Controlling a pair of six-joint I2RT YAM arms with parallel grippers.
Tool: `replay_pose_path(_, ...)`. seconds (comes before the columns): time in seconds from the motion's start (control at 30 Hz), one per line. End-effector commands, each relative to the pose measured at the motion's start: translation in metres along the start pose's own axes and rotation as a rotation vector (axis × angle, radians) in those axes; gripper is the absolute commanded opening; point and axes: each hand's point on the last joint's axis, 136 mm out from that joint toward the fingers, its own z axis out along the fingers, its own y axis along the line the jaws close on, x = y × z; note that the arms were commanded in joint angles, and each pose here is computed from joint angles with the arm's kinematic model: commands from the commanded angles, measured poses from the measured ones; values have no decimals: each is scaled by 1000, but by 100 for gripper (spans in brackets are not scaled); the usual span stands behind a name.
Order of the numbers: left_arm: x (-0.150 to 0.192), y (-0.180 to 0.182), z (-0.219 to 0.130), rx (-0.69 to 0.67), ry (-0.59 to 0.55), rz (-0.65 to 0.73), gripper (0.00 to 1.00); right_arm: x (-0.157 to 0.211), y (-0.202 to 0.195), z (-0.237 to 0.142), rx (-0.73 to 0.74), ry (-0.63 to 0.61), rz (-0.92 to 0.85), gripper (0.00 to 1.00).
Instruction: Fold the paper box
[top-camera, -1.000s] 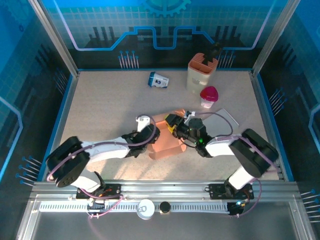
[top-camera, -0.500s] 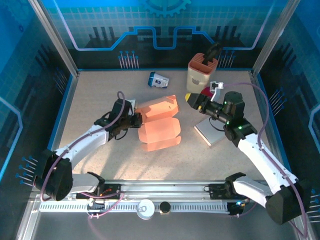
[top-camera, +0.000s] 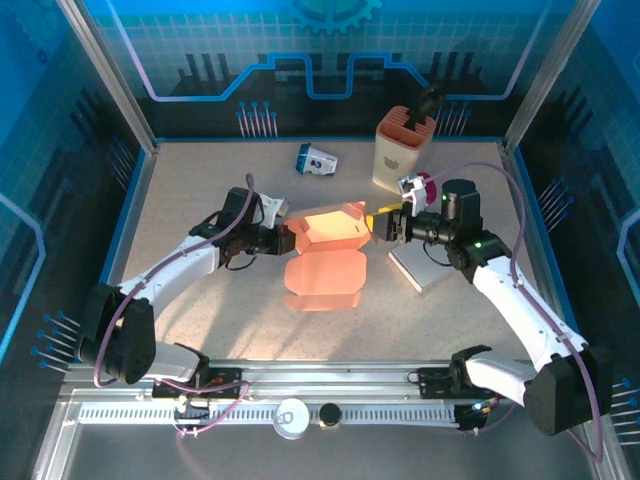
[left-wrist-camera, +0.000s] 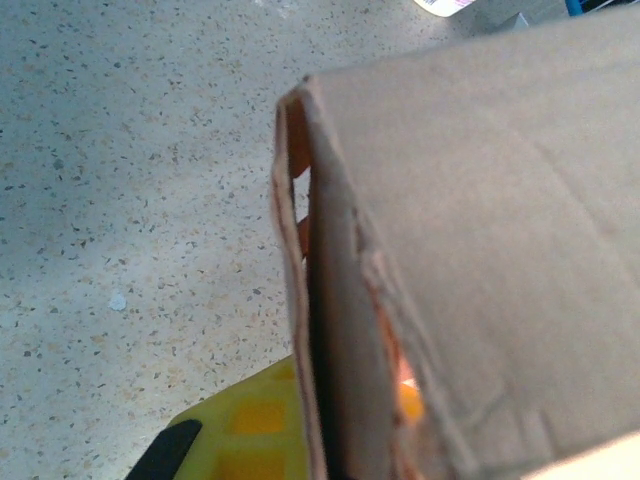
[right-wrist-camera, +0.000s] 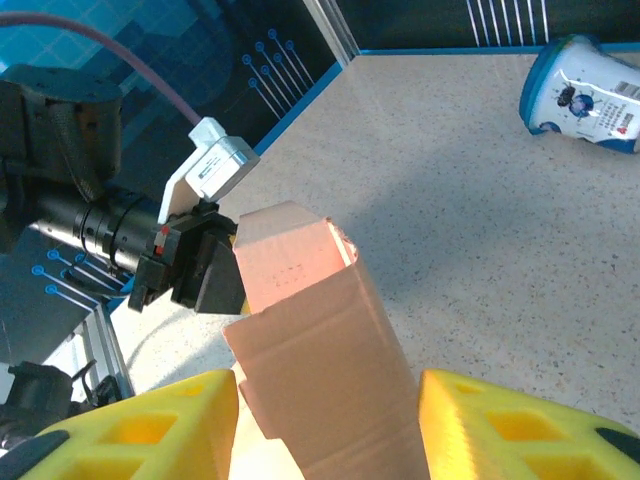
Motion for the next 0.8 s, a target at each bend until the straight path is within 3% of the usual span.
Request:
replay_pose_path(0.0,-10,-13,-4,62,2,33,0,6,-3,-3,-6,18,-47,50)
replay_pose_path(0.43,-10,-15,-5,68,16,31,0,13,8,5,-137,29,-40,45)
replay_pose_path(0.77,-11,-14,-6,56,17,30,0,22,14,18,-106,65,-76,47)
